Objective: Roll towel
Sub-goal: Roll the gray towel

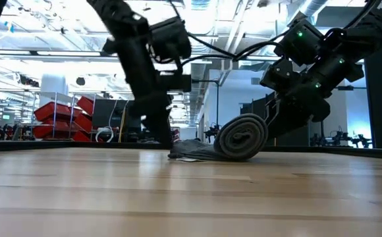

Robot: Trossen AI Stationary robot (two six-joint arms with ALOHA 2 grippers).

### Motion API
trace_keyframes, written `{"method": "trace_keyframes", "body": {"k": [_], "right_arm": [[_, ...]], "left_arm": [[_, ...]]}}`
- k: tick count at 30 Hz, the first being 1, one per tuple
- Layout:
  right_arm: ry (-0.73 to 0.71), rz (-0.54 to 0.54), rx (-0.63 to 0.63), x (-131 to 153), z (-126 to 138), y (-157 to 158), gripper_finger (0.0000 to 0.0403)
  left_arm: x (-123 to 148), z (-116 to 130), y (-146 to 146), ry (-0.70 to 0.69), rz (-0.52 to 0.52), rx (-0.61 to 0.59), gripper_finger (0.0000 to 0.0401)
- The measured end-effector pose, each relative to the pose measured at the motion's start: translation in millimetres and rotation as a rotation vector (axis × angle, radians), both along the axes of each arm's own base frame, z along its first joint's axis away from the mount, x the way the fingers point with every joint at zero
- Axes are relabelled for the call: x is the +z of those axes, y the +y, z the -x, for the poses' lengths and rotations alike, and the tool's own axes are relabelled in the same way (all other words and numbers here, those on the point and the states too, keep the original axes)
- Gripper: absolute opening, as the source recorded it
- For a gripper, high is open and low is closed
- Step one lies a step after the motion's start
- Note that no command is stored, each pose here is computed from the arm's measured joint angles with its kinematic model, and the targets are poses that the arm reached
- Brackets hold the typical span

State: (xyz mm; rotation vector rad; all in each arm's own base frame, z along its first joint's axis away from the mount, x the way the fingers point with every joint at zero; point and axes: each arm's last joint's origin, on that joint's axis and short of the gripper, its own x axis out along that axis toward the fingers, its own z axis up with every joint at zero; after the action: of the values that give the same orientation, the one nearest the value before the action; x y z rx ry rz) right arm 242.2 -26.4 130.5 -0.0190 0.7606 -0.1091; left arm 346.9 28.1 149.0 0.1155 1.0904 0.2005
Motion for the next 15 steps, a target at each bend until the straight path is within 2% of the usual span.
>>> {"method": "trace_keyframes", "body": {"k": [4, 15], "right_arm": [[-0.001, -0.001, -0.003, 0, 0, 0, 0.0203], [0.003, 0.015, -0.032, 0, 1, -4, 0.0203]], "left_arm": [[-13, 2, 2, -0.119, -0.015, -0.004, 0.0173], [-22, 10, -14, -0.104, 0.039, 0.048, 0.0173]]}}
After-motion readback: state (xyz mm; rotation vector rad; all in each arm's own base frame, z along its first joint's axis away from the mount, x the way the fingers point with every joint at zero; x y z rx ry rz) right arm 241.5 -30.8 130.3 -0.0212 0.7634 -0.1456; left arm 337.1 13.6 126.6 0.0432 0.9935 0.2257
